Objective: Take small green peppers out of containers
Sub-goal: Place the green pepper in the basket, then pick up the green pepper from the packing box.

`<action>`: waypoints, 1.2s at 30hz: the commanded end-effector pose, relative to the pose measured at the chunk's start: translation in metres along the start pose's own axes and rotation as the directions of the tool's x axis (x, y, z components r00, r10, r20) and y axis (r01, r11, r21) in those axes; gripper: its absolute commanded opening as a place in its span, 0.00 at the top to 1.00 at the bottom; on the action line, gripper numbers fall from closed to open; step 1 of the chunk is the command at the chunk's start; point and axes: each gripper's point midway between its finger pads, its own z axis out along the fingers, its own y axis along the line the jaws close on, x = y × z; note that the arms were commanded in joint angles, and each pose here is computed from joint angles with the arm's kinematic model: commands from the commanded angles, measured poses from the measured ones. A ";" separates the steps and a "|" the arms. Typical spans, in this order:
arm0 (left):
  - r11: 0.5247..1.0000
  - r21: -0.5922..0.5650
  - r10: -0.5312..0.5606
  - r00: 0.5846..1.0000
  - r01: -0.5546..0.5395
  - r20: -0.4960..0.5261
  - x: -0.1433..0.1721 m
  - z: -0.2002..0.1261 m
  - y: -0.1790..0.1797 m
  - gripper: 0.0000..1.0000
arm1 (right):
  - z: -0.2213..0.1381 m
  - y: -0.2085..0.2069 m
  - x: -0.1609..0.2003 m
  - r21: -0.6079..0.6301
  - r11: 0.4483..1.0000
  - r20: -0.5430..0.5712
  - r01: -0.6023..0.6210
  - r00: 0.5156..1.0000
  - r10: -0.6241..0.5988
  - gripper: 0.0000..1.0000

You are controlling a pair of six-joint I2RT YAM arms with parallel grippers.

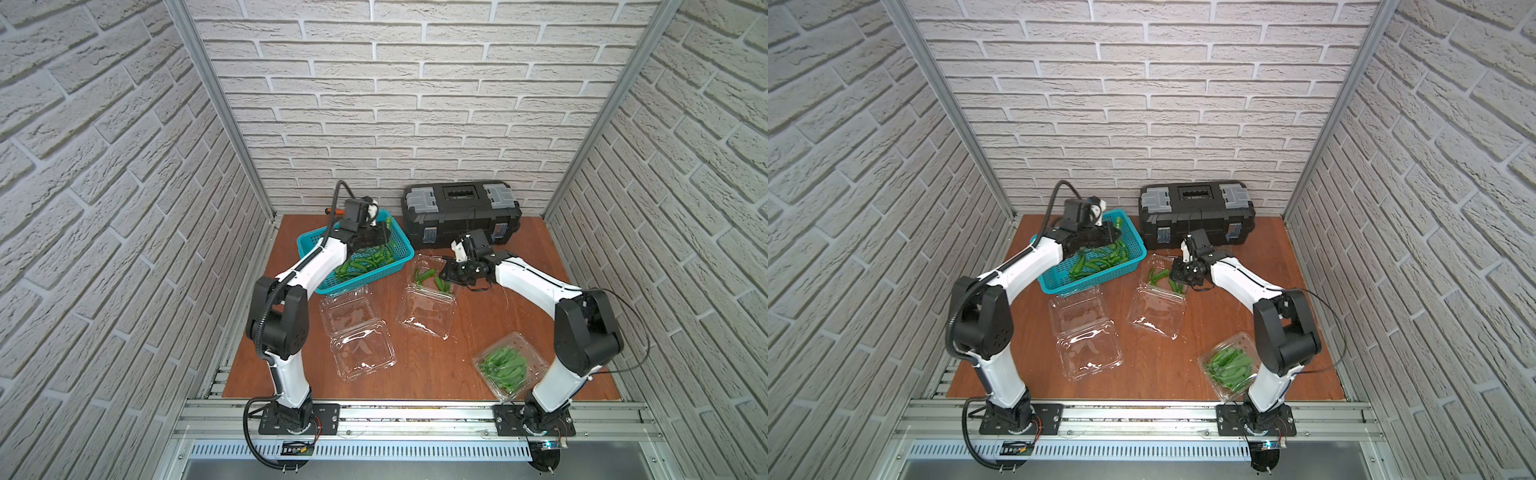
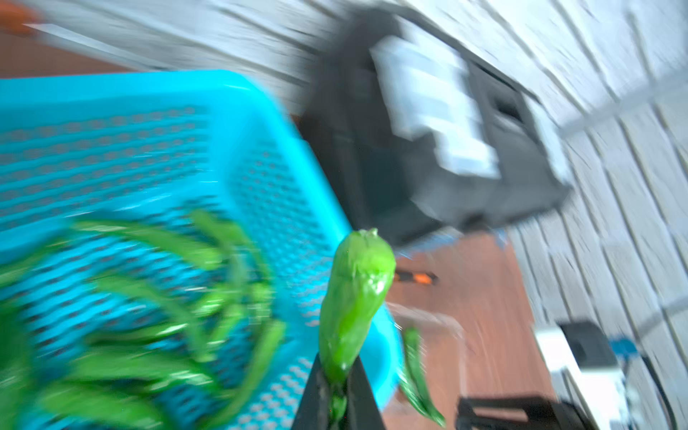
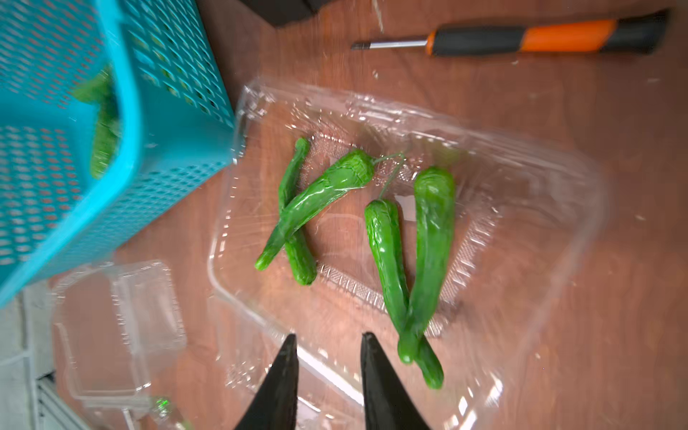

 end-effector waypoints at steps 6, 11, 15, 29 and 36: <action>0.974 -0.197 -0.102 0.994 0.110 0.046 0.014 -0.007 0.065 0.02 | 0.029 -0.014 -0.003 0.166 0.977 -0.079 0.137 0.989 -0.125 0.69; 0.974 -0.201 -0.096 0.994 0.105 0.054 0.016 -0.007 0.063 0.02 | 0.051 -0.027 0.004 0.213 0.964 -0.135 0.159 0.982 -0.133 0.69; 0.976 -0.197 -0.087 0.995 0.095 0.050 0.018 -0.004 0.059 0.02 | 0.059 -0.033 0.010 0.258 0.946 -0.156 0.195 0.975 -0.158 0.69; 0.981 -0.185 -0.047 0.999 0.050 0.021 0.023 0.007 0.042 0.02 | 0.065 -0.029 0.023 0.262 0.941 -0.163 0.214 0.971 -0.175 0.86; 0.977 -0.204 -0.058 0.998 0.064 0.037 0.022 0.006 0.045 0.02 | 0.008 0.006 -0.010 0.189 0.964 0.015 0.189 0.981 -0.195 0.93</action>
